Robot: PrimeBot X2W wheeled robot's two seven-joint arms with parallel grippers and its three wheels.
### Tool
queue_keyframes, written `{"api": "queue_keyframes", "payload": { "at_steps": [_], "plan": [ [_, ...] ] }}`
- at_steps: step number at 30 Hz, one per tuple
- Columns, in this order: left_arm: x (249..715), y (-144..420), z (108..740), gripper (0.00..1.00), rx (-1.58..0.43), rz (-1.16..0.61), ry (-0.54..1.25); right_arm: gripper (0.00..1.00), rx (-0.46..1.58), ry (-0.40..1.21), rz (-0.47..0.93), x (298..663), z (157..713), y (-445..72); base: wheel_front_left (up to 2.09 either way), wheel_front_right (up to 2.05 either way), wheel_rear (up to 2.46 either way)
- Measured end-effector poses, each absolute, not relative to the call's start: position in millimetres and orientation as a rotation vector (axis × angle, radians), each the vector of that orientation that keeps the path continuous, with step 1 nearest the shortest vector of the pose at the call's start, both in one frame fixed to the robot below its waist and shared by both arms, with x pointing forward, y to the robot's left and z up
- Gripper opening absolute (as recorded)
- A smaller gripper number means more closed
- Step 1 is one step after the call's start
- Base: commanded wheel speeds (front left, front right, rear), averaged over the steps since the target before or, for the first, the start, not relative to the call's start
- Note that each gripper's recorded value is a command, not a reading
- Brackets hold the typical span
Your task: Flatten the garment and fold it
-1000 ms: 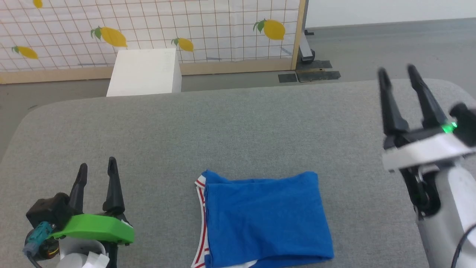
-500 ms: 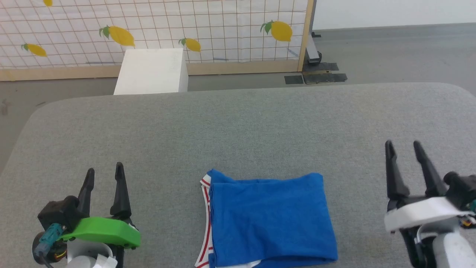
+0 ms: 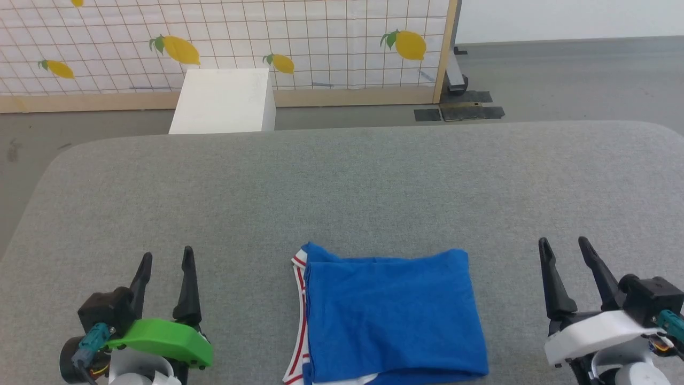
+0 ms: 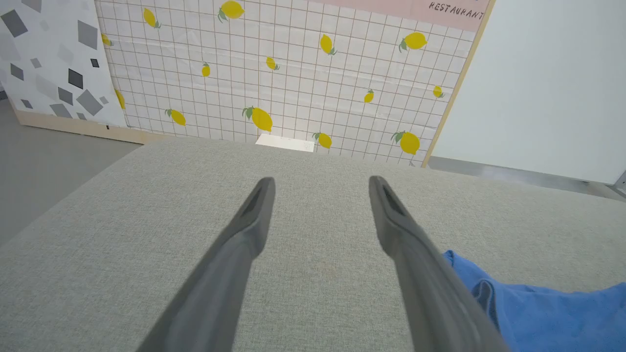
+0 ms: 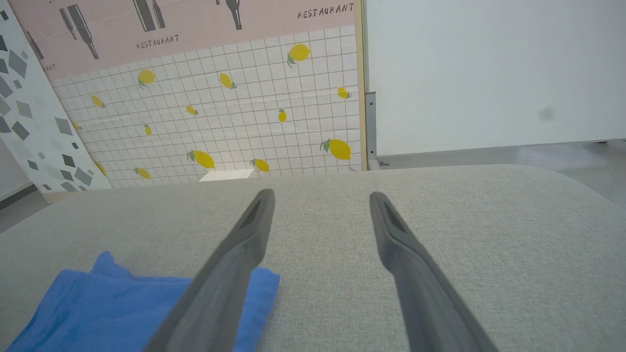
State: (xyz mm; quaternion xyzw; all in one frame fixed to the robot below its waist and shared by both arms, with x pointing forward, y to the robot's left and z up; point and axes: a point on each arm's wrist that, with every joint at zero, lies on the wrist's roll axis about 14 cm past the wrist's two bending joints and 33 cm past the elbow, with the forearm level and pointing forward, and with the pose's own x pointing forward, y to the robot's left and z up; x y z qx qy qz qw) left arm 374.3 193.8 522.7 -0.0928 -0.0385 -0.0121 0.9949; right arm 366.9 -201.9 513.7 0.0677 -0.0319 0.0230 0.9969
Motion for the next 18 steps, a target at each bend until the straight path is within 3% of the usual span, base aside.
{"api": "queue_keyframes", "payload": {
  "at_steps": [18],
  "plan": [
    [371.4, 188.5, 514.0, 1.0, -0.138, -0.046, -0.036, 1.0, 0.127, -0.022, 0.044, 365.6, 505.4, -200.0, 0.0, 0.0, 0.0]
  ]
}}
